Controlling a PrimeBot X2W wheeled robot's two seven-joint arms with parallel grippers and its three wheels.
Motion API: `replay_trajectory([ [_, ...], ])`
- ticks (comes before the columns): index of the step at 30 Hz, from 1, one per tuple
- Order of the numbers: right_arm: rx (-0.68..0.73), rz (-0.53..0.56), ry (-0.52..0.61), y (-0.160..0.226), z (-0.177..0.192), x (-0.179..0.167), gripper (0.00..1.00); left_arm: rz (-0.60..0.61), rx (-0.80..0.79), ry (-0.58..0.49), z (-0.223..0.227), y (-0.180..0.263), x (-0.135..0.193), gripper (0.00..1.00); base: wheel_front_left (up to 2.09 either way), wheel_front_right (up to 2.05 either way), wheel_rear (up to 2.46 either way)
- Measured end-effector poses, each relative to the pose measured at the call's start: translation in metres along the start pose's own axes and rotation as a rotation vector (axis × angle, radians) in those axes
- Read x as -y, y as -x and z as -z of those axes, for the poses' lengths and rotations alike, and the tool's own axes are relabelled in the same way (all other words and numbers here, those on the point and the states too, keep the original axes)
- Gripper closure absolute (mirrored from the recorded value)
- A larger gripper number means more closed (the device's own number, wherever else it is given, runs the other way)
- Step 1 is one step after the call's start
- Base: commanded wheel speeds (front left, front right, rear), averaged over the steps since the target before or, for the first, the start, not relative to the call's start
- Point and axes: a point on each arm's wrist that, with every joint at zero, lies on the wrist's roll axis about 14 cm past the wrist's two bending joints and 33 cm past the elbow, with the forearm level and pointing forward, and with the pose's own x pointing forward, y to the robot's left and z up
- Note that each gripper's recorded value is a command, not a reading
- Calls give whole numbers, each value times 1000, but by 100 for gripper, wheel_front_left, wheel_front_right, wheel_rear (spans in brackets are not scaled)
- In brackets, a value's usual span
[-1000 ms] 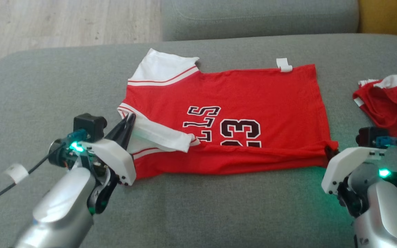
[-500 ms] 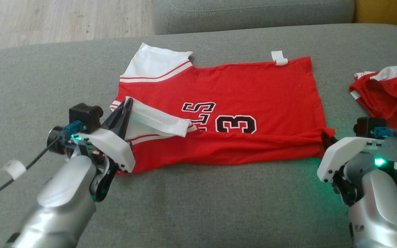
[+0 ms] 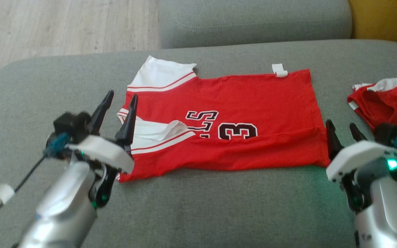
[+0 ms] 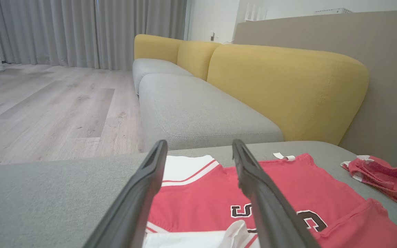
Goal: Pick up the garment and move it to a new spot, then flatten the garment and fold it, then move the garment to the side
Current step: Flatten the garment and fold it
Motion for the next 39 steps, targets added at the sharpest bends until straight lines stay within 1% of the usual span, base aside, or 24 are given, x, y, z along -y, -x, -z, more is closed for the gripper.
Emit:
replay_trajectory([
  [3,37,0,5,12,1,1,0,-35,9,29,4,16,-2,0,0,0,0],
  [5,55,3,12,22,4,4,0,-63,-12,57,15,32,-4,0,0,0,0],
  [6,75,12,24,31,6,7,0,-95,-63,83,33,50,-5,0,0,0,0],
  [10,88,14,44,44,12,9,0,-178,-173,154,74,87,-5,0,0,0,0],
  [14,84,18,54,50,17,12,0,-237,-257,225,102,107,0,0,0,0,0],
  [22,73,15,62,45,17,10,0,-312,-324,320,117,100,-13,0,0,0,0],
  [28,29,30,61,41,29,16,0,-312,-380,343,132,84,-14,0,0,0,0],
  [35,13,37,64,25,27,17,0,-317,-468,380,153,79,-14,0,0,0,0],
  [36,3,39,62,23,30,18,0,-319,-475,383,155,79,-14,5,0,0,0],
  [37,-11,41,60,22,33,19,0,-320,-478,385,157,78,-14,25,0,0,0],
  [38,-30,44,61,21,38,20,0,-320,-479,385,157,77,-14,41,0,0,0],
  [39,-53,49,63,20,44,22,0,-318,-479,387,157,75,-14,68,0,0,0],
])
